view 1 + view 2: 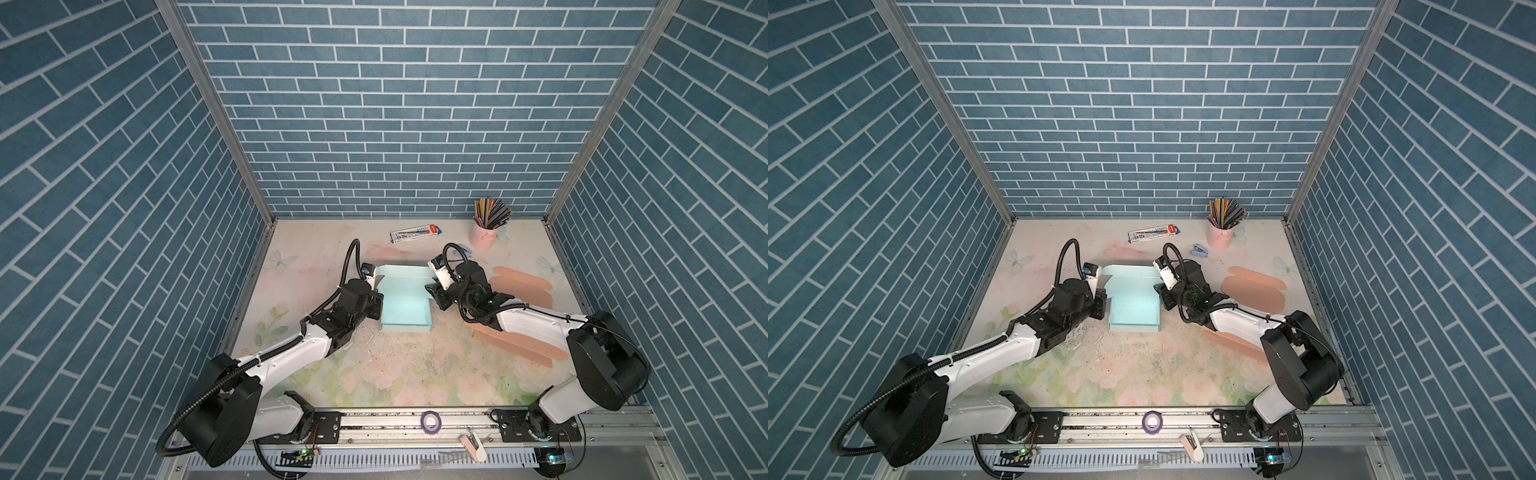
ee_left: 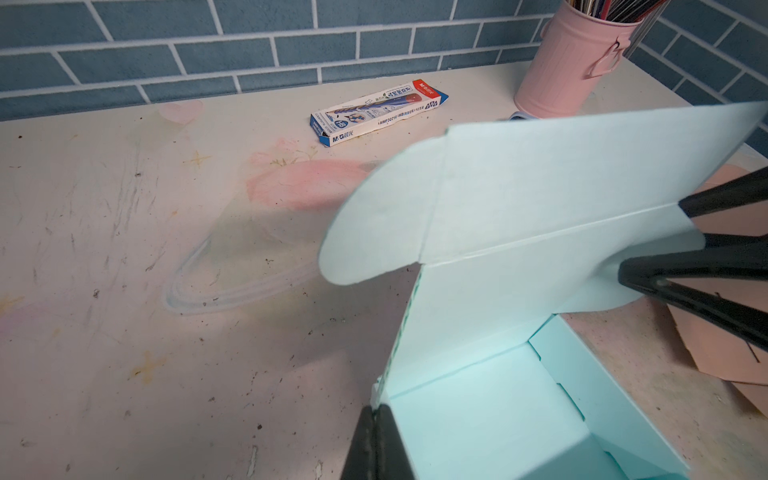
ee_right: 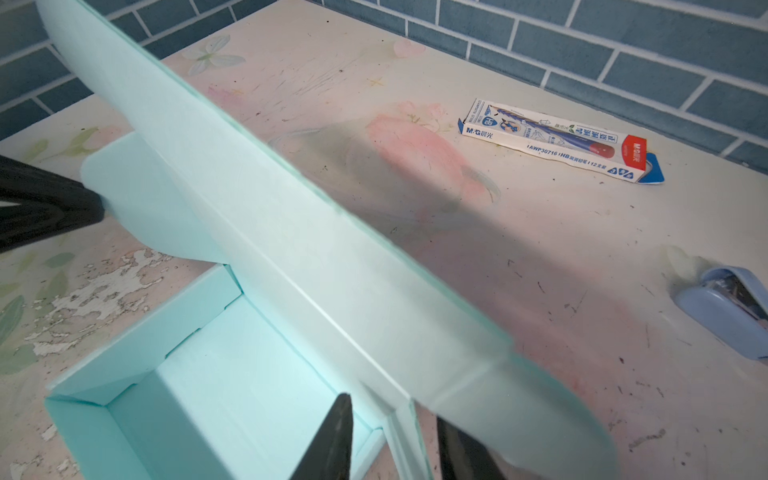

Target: Fold the paper box

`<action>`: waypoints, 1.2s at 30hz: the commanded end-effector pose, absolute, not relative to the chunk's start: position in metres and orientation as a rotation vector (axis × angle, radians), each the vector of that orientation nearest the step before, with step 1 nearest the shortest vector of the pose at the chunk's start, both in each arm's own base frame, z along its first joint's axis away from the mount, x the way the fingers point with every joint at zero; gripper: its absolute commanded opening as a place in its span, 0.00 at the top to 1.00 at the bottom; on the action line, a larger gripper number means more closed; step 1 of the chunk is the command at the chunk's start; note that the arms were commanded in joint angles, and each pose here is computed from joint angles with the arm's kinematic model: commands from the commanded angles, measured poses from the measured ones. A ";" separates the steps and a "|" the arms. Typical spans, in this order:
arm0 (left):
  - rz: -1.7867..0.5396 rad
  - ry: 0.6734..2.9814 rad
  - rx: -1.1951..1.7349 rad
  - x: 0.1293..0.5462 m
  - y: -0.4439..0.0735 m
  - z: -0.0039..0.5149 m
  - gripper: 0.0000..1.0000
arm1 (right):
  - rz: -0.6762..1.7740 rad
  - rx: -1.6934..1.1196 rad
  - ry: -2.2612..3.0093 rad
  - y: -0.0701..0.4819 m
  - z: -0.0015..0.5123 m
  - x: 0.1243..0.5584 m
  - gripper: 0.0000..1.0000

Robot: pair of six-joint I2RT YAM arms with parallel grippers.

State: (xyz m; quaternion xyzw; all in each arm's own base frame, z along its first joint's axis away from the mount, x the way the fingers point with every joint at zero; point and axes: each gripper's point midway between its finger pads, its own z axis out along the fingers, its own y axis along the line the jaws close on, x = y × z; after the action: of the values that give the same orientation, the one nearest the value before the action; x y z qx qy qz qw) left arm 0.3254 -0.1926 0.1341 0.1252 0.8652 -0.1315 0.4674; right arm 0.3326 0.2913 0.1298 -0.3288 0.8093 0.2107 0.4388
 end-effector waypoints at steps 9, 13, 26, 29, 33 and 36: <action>-0.334 2.102 0.300 0.329 -0.196 0.140 0.95 | 0.537 -0.766 2.014 0.289 0.141 0.331 0.76; -0.324 2.101 0.299 0.328 -0.193 0.140 0.95 | 0.533 -0.768 2.038 0.285 0.135 0.326 0.69; -0.336 2.095 0.293 0.329 -0.195 0.140 0.95 | 0.524 -0.753 2.051 0.280 0.129 0.322 0.87; -0.337 2.092 0.288 0.329 -0.194 0.142 0.95 | 0.530 -0.741 2.055 0.281 0.130 0.324 0.91; -0.358 2.082 0.281 0.329 -0.197 0.145 0.95 | 0.553 -0.707 2.048 0.287 0.140 0.330 0.93; -0.379 2.072 0.274 0.332 -0.204 0.148 0.95 | 0.584 -0.695 2.031 0.300 0.150 0.336 0.93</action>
State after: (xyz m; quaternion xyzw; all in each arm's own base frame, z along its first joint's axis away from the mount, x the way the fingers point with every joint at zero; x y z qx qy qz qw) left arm 0.3268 -0.1956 0.1362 0.1220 0.8622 -0.1387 0.4716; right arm 0.3275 0.2853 0.1325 -0.2976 0.8234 0.2160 0.4322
